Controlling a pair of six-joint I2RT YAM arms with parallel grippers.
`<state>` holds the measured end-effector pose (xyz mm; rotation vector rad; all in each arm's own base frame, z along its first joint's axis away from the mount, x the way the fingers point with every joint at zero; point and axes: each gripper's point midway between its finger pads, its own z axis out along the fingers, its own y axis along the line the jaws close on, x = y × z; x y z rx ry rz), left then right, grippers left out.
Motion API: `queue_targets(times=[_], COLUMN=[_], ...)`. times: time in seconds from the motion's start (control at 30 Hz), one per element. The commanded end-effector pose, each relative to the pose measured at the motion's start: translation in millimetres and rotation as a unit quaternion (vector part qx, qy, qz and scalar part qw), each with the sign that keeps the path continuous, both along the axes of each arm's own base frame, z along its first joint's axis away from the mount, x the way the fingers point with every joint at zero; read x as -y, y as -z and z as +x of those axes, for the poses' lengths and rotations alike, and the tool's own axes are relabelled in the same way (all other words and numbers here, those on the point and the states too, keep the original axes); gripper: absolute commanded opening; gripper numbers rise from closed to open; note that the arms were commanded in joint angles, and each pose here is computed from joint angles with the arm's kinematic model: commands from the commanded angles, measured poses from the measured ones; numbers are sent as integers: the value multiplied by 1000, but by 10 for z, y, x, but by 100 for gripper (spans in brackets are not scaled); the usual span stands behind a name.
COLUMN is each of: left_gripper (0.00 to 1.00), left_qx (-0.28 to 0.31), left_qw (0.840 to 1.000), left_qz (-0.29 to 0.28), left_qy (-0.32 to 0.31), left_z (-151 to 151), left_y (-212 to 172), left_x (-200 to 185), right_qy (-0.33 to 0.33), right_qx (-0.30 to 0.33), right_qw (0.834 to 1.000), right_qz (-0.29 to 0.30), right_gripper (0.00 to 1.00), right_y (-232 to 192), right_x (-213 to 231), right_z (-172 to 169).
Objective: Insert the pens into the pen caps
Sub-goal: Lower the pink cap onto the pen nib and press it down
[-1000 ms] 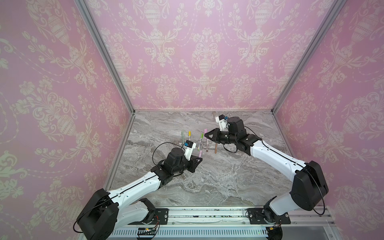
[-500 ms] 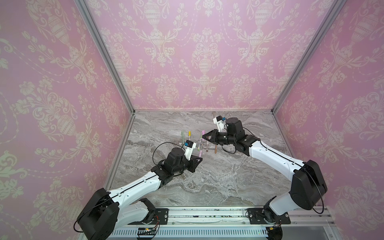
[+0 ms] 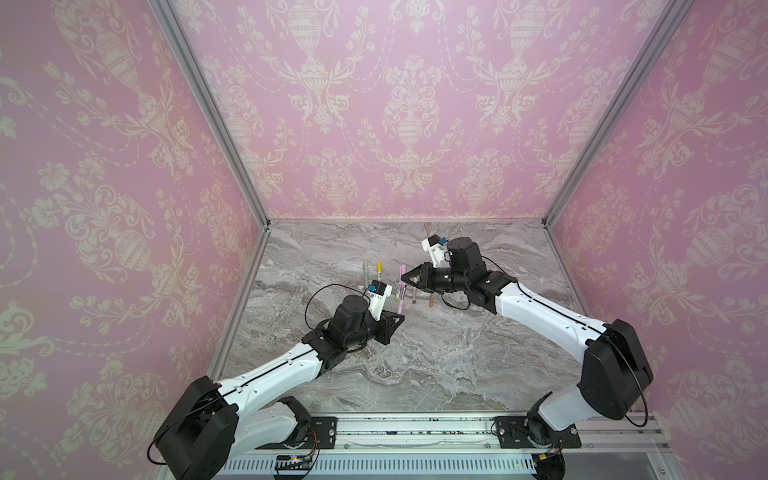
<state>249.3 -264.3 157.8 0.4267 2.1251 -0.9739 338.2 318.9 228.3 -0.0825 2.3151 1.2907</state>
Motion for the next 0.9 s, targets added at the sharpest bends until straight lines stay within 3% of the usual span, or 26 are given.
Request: queue_targets(times=[0.0,0.67,0.87], left_gripper=[0,0,0], left_qx=[31,38,50], left_qw=[1000,999,998], left_qz=[1,-13,-24], left_qy=[2,-9,-17], left_z=[61,86,122], left_y=[-149,-243,-342], left_x=[40,31,30], right_qy=[-12,-22,-40], right_qx=[10,25,21], right_qw=[1000,999,997], right_qz=[-14,-29,-60], right_gripper=[0,0,0], right_y=[17,105,288], right_x=[-17,-113,-224], right_z=[-43,-179,-296])
